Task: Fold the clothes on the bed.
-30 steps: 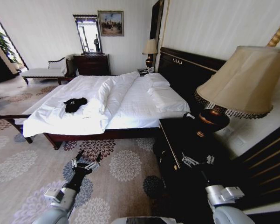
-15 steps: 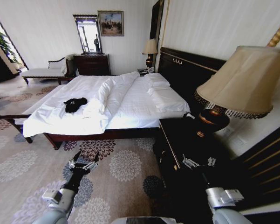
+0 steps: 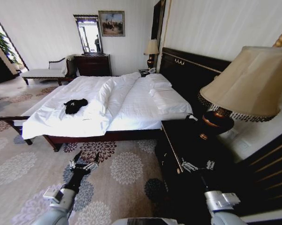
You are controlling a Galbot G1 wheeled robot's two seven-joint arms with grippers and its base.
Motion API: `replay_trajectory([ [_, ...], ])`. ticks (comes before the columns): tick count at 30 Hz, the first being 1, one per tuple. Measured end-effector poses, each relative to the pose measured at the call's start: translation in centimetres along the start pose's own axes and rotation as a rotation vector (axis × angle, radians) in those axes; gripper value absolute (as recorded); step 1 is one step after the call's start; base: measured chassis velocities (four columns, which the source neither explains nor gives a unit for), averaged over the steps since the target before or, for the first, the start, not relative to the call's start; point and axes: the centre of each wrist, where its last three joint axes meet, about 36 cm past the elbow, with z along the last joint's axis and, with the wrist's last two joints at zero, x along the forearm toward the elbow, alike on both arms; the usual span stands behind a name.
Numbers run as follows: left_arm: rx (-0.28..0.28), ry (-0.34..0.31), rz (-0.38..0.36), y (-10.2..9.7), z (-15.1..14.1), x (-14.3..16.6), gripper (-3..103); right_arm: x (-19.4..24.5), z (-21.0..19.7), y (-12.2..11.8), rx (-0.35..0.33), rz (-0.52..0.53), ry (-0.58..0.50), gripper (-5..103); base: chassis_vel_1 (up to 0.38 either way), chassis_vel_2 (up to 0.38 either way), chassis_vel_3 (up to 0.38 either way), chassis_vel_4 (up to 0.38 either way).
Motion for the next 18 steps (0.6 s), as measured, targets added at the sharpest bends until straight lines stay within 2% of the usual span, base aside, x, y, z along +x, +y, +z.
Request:
replay_trajectory([
  [18, -0.014, 0.003, -0.040, 0.6, 0.4, 1.3, 100, 0.1, 1.2, 1.3, -0.028, -0.006, 0.027, 100, -0.133, 0.112, 0.136, -0.115],
])
